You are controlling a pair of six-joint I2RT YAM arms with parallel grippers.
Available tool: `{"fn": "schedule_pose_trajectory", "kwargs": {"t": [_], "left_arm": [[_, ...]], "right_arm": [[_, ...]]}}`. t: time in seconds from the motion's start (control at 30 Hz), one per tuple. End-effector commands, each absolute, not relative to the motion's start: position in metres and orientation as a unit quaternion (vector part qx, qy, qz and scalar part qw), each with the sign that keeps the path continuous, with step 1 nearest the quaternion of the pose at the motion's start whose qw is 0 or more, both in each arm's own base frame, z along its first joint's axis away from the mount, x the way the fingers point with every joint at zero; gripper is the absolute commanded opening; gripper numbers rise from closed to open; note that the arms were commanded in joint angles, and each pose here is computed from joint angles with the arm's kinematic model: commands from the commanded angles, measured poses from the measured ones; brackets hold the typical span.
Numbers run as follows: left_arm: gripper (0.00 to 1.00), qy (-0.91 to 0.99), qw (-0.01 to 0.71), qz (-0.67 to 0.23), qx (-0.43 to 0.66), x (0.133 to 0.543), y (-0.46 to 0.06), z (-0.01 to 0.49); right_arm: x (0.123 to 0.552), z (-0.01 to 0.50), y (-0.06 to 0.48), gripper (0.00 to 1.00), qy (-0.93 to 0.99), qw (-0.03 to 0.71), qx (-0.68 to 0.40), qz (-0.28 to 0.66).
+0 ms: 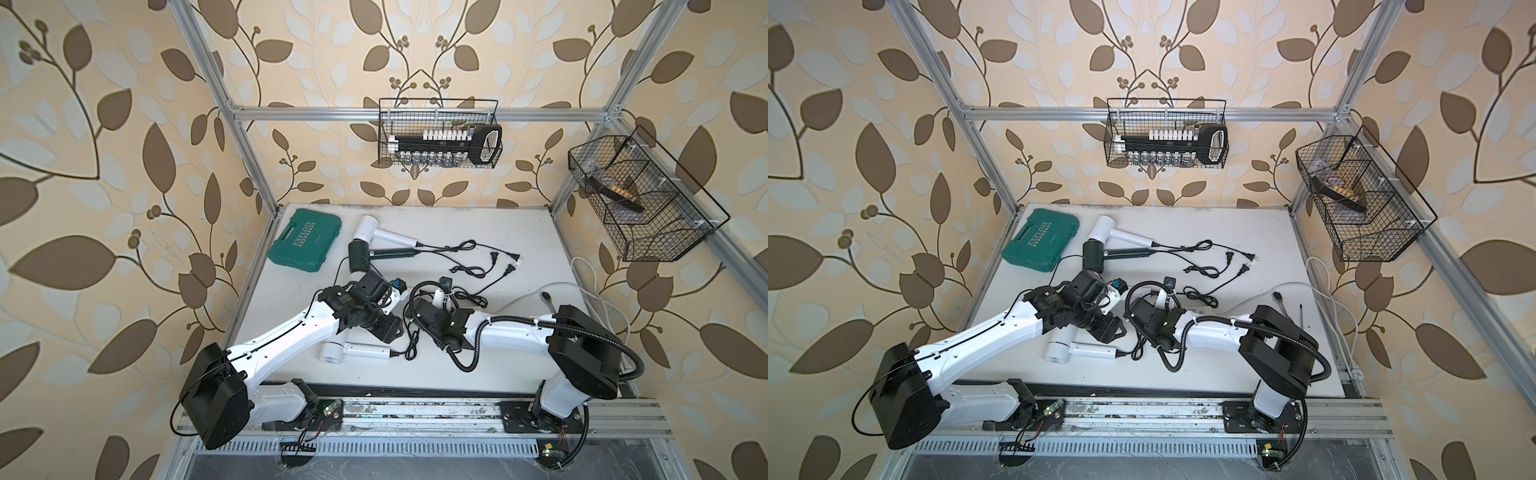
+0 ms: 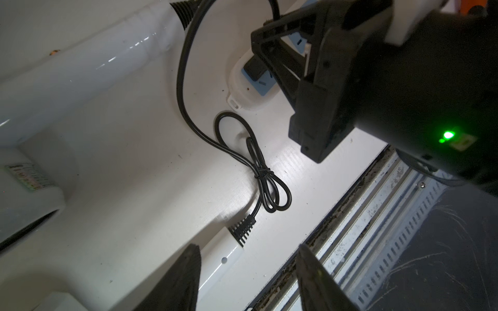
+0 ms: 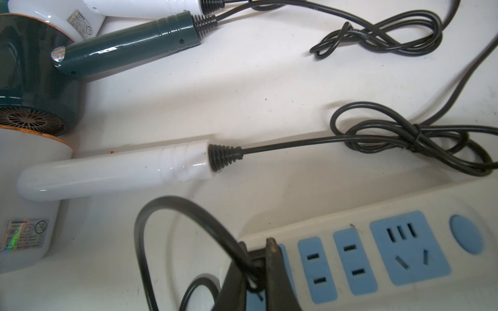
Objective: Charge the blow dryers
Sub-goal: Insert the plug into the socket.
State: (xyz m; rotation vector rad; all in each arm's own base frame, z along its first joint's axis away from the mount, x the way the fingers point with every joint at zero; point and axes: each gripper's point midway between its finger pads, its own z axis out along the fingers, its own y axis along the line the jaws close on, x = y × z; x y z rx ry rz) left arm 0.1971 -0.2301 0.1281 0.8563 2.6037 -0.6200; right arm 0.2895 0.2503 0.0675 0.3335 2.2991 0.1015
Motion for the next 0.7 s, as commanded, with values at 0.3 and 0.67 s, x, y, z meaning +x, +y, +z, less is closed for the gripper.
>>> {"fn": "schedule_pose_trajectory", "kwargs": {"t": [0.3,0.67], "left_arm": [[0.61,0.914,0.196,-0.211,0.287,0.202,-0.221,0.141],[0.62,0.910,0.206,-0.218,0.286,0.204,-0.222,0.149]], "right_arm": [[0.250,0.010,0.230,0.61,0.960,0.270,0.067,-0.037],[0.260,0.055,0.223,0.91,0.947,0.315,0.043,-0.043]]}}
